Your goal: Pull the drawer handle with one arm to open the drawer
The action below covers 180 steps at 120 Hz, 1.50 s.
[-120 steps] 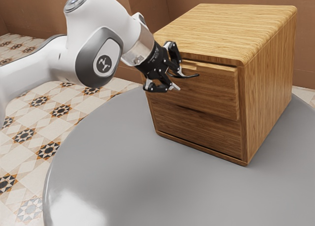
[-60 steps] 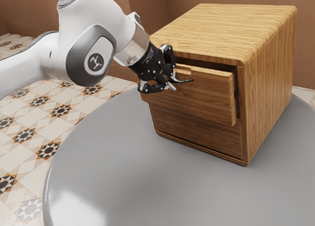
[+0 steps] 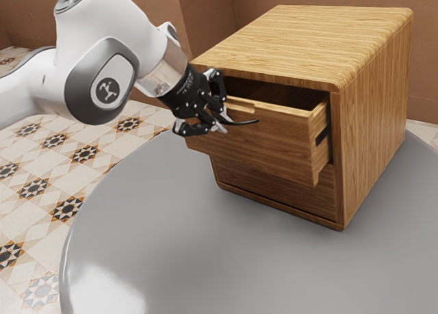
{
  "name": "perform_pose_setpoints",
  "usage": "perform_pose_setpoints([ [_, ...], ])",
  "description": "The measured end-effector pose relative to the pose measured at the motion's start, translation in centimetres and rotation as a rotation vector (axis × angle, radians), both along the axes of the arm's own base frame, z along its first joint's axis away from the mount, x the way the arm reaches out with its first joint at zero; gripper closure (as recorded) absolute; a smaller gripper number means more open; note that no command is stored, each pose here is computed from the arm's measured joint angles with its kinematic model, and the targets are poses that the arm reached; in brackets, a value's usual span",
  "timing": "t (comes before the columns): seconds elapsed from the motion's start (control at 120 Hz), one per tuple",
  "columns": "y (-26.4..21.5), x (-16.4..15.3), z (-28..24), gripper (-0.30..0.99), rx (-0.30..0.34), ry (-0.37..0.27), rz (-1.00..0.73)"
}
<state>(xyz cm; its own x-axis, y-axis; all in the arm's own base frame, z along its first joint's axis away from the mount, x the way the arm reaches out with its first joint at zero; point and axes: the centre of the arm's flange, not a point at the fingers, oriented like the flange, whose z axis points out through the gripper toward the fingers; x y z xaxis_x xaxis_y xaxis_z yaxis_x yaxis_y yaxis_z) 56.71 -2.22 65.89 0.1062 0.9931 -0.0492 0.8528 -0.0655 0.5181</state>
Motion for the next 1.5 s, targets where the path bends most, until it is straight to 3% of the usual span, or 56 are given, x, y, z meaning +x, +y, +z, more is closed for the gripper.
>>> perform_pose_setpoints([
  [1.5, -1.3, -11.5, 0.9, 0.73, -0.028, -0.009, -0.072],
])
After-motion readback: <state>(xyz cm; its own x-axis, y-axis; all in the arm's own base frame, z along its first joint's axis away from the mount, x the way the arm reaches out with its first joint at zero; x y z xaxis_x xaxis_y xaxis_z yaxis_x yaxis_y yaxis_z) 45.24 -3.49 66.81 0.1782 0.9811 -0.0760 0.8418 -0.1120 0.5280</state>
